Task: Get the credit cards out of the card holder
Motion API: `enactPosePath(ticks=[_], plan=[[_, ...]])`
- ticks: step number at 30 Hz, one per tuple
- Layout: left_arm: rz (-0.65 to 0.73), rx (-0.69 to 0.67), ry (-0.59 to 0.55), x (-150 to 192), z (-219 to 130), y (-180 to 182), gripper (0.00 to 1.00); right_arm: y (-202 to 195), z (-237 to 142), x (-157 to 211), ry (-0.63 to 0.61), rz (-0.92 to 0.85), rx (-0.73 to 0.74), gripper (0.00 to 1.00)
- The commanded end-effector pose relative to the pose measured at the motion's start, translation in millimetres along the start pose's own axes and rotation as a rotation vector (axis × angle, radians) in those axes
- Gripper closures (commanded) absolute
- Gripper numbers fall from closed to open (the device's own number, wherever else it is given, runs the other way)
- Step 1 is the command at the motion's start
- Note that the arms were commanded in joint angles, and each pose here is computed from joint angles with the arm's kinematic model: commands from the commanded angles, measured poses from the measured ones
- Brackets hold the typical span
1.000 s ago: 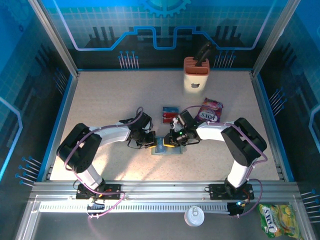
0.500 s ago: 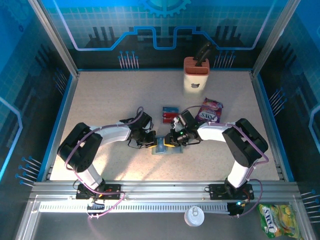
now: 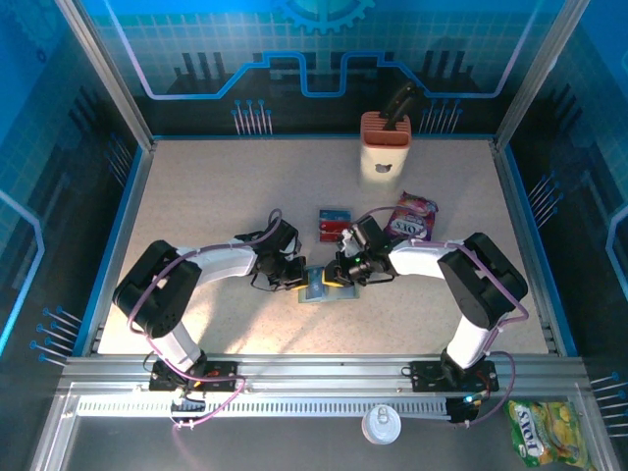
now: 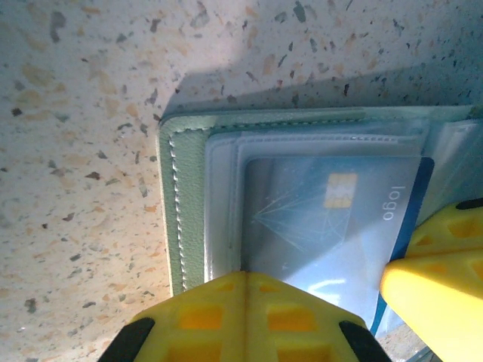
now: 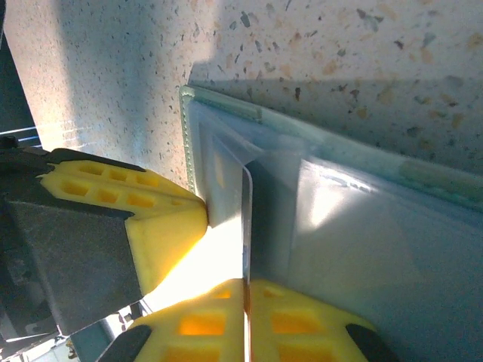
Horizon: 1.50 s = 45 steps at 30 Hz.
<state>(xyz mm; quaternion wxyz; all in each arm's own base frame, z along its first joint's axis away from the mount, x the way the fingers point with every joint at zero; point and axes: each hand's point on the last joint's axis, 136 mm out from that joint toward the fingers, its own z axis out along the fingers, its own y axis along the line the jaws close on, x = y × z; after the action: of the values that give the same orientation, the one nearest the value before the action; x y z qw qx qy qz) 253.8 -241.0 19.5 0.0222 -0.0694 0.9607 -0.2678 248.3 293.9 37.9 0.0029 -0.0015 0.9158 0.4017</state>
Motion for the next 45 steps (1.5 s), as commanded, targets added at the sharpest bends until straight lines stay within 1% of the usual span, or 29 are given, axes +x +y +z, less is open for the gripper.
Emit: enactPosePath(ticks=[1,15,18,22,26,38,45], plan=[[-0.027,-0.098,0.061,13.0,10.3,28.0,1.00,1.7,-6.8,0.8,-0.014,0.001,-0.015,0.92],[-0.033,-0.107,0.072,14.8,12.1,30.5,1.00,-2.9,-10.7,-0.1,-0.026,0.010,-0.012,0.93],[-0.034,-0.107,0.072,14.7,12.2,30.3,1.00,-2.8,-10.4,-0.3,-0.024,0.011,-0.013,0.89],[-0.033,-0.107,0.072,14.5,12.2,30.4,1.00,-1.2,-9.7,0.0,-0.025,0.015,-0.029,0.91],[-0.036,-0.108,0.077,14.7,13.5,30.9,1.00,-1.6,-8.5,0.1,-0.022,0.018,-0.033,0.91],[-0.033,-0.111,0.074,15.5,12.2,31.5,1.00,-7.5,-14.5,-0.5,-0.044,0.019,-0.010,0.99],[-0.036,-0.113,0.076,15.8,12.5,32.4,1.00,-12.1,-21.8,-2.2,-0.053,0.020,0.004,1.00]])
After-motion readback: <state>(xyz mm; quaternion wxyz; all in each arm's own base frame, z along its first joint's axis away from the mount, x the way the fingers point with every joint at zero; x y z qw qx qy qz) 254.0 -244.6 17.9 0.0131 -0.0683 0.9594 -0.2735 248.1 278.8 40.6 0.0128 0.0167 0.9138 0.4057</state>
